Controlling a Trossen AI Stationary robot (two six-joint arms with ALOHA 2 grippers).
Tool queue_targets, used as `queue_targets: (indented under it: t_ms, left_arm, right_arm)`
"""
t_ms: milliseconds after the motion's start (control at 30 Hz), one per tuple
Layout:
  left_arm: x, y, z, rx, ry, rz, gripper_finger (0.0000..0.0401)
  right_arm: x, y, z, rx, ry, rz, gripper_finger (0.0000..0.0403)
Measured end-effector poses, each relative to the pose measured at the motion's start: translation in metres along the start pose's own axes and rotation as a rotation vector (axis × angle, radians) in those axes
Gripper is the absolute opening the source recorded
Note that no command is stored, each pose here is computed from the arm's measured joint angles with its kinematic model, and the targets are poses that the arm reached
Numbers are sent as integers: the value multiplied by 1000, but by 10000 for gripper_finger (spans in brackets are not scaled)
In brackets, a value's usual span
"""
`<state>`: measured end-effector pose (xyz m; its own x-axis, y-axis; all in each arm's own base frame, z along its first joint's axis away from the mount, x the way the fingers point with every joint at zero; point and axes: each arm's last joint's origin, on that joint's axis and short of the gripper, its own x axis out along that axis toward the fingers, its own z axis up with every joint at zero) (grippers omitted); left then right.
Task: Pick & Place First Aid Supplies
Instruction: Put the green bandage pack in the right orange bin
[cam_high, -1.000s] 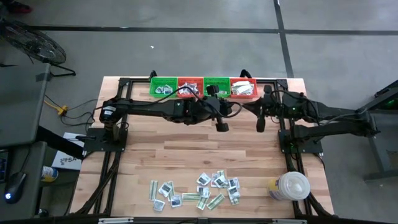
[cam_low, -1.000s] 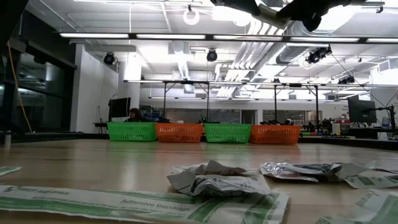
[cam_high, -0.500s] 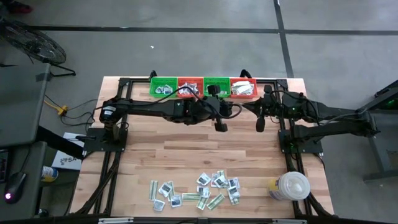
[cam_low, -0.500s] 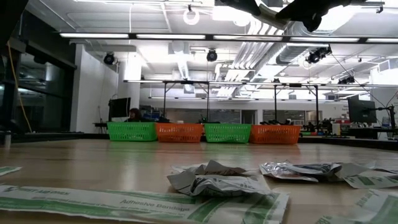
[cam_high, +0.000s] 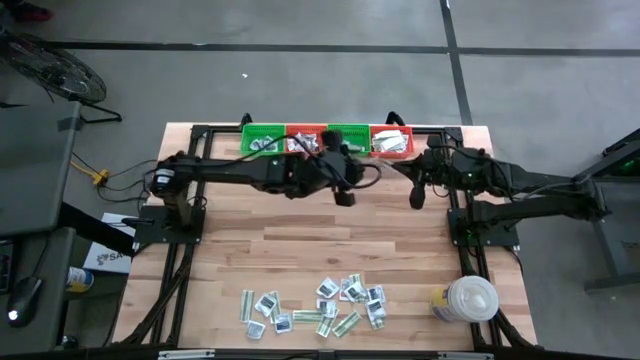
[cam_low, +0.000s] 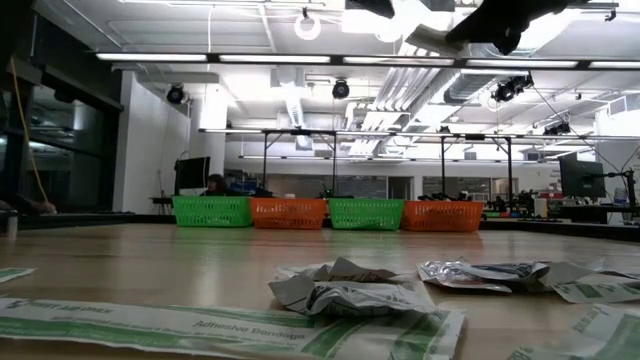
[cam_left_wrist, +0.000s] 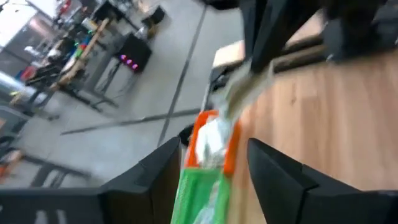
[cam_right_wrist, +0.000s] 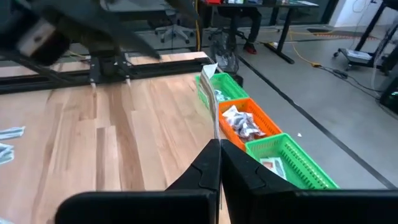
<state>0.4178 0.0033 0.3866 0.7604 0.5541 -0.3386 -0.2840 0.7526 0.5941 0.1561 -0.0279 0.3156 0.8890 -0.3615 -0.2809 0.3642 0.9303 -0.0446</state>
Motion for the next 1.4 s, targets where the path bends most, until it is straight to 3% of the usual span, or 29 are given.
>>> queue_targets:
  t_ms: [300,533,700,967,1400]
  left_arm:
    - [-31,32,-22,121,225,43,181]
    - [-41,51,-55,184,467,2,182]
    - [-35,55,-76,170,513,-2,182]
    - [-20,51,-130,57,413,-107,182]
    - [-6,77,-208,-180,26,-379,182]
  right_arm:
    - [0,-19,20,-39,89,-70,0]
    - [24,-42,26,-163,346,-152,0]
    - [52,-62,12,-181,509,-182,0]
    - [83,-97,-10,-129,627,-149,0]
    - [95,-154,-34,15,653,-163,0]
